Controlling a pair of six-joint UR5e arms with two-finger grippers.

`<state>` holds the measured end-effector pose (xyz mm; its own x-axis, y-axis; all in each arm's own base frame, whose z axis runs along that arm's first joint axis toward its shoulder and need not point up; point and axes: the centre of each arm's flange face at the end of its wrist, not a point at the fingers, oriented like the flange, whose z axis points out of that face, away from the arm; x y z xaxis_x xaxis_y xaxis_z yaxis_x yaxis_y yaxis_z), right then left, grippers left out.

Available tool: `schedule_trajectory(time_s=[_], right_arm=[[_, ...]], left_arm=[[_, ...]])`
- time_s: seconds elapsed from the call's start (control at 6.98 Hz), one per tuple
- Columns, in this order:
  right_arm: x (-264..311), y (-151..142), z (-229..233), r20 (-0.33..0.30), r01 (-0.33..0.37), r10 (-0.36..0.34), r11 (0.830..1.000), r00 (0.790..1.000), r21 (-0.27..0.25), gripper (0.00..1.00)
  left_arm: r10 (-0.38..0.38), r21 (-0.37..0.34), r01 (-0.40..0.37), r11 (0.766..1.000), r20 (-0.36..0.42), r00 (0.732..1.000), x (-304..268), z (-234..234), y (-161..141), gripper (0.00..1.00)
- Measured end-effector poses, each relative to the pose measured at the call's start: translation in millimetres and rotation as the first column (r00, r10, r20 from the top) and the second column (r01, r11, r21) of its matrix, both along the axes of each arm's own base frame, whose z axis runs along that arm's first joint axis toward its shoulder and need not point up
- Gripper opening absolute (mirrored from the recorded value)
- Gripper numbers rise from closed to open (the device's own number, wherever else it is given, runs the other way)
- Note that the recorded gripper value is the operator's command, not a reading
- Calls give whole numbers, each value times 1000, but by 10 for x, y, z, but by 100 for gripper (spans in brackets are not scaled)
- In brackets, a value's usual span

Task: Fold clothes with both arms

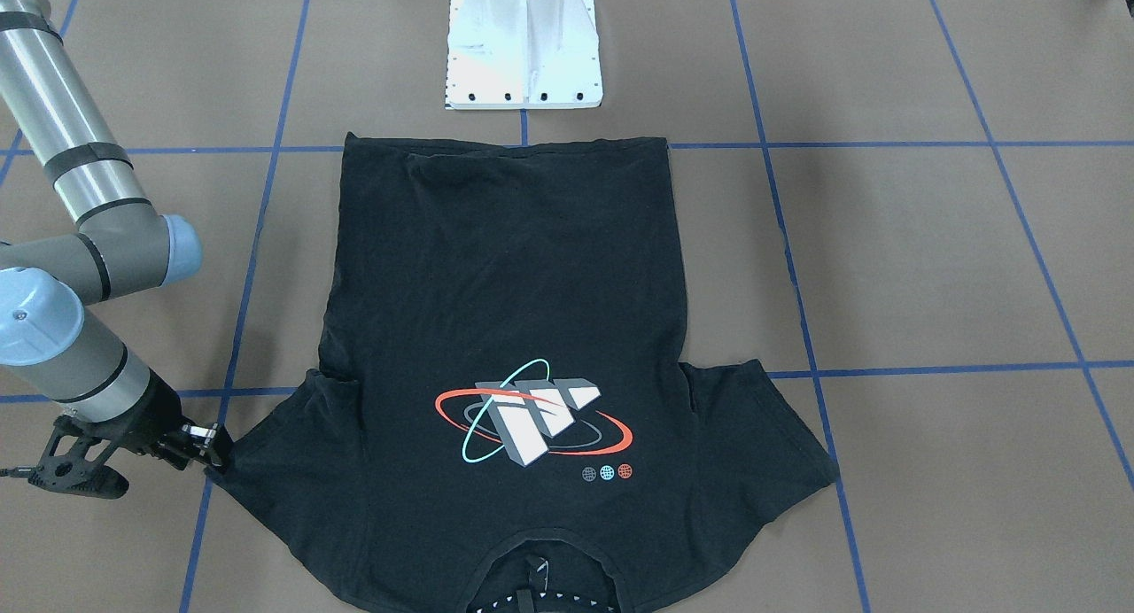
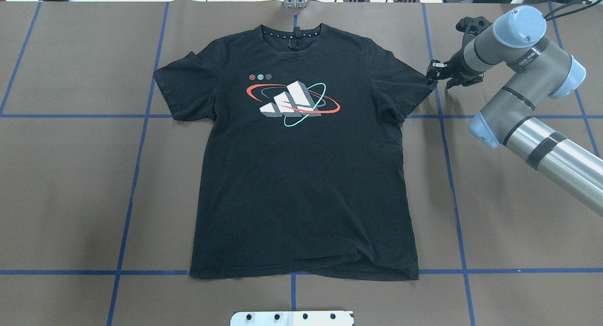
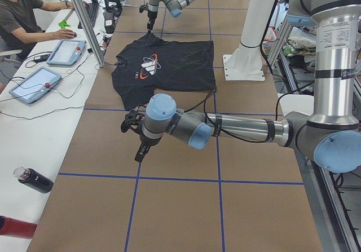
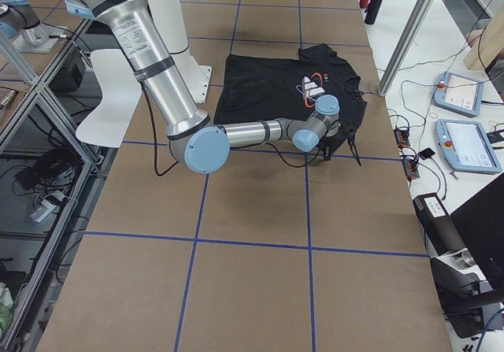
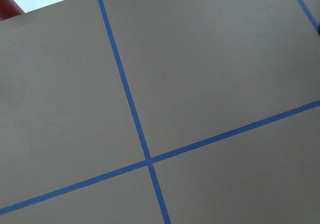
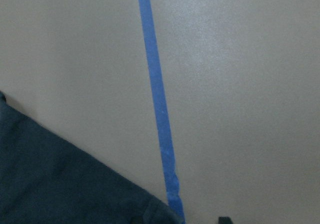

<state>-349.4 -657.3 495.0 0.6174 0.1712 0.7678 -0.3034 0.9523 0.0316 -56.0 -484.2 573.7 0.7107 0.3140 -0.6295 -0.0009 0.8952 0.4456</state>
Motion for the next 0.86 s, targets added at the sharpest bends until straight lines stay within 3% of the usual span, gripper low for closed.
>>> schedule_trajectory(time_s=[0.72,0.86], right_arm=[[-16,-3,3,-11,-8,8,1000,1000,5,58],[-28,1,8,-15,-9,9,1000,1000,6,52]], left_arm=[[0,-2,0,1000,0,1000,0,7,3,100],[-1,-3,1,1000,0,1000,0,7,3,100]])
